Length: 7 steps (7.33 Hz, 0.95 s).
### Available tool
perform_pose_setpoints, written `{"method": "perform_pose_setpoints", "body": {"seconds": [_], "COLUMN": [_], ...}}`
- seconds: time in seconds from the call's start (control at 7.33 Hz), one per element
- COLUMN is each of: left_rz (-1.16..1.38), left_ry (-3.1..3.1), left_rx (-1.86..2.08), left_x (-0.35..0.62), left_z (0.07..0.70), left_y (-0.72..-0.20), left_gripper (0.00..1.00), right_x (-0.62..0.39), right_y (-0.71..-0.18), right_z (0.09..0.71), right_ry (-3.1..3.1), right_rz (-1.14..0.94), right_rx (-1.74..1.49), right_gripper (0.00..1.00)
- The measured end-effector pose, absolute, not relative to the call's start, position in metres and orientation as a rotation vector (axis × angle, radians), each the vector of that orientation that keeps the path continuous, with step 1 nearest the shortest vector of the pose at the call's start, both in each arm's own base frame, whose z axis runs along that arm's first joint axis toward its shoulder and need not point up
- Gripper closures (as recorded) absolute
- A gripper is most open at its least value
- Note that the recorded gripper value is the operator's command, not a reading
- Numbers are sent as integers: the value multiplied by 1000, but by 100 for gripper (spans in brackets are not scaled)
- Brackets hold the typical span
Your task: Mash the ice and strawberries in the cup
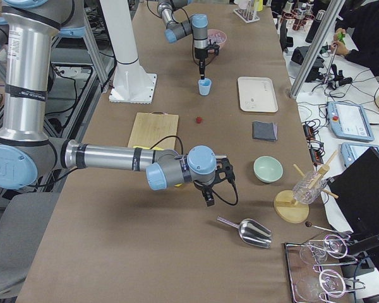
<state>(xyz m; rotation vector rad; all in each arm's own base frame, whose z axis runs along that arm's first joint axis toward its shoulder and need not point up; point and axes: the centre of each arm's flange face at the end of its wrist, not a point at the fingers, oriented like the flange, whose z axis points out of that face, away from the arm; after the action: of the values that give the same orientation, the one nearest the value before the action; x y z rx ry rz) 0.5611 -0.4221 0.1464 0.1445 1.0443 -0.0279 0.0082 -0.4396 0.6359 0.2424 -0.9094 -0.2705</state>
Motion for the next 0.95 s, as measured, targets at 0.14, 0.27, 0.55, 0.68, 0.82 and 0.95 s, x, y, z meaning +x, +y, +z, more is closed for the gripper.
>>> {"method": "perform_pose_setpoints", "body": {"seconds": [0.14, 0.27, 0.55, 0.68, 0.82, 0.95], "left_rz": [-40, -57, -11, 17, 52, 83], "left_ry": [1043, 1036, 1004, 984, 950, 915], "left_rx": [156, 172, 183, 181, 193, 195], "left_x": [551, 533, 467, 432, 400, 362], "left_z": [148, 155, 196, 220, 253, 290], "left_y": [-429, -441, -461, -471, -480, -485], "left_gripper": [5, 5, 5, 5, 5, 5], "right_x": [8, 8, 8, 8, 8, 8], "right_y": [-439, -439, -439, -439, -439, -439], "right_z": [636, 636, 636, 636, 636, 636], "right_ry": [-909, -908, -907, -907, -908, -908], "right_rz": [-270, -270, -270, -270, -271, -271], "right_rx": [242, 242, 243, 243, 243, 244], "right_gripper": [0, 0, 0, 0, 0, 0]}}
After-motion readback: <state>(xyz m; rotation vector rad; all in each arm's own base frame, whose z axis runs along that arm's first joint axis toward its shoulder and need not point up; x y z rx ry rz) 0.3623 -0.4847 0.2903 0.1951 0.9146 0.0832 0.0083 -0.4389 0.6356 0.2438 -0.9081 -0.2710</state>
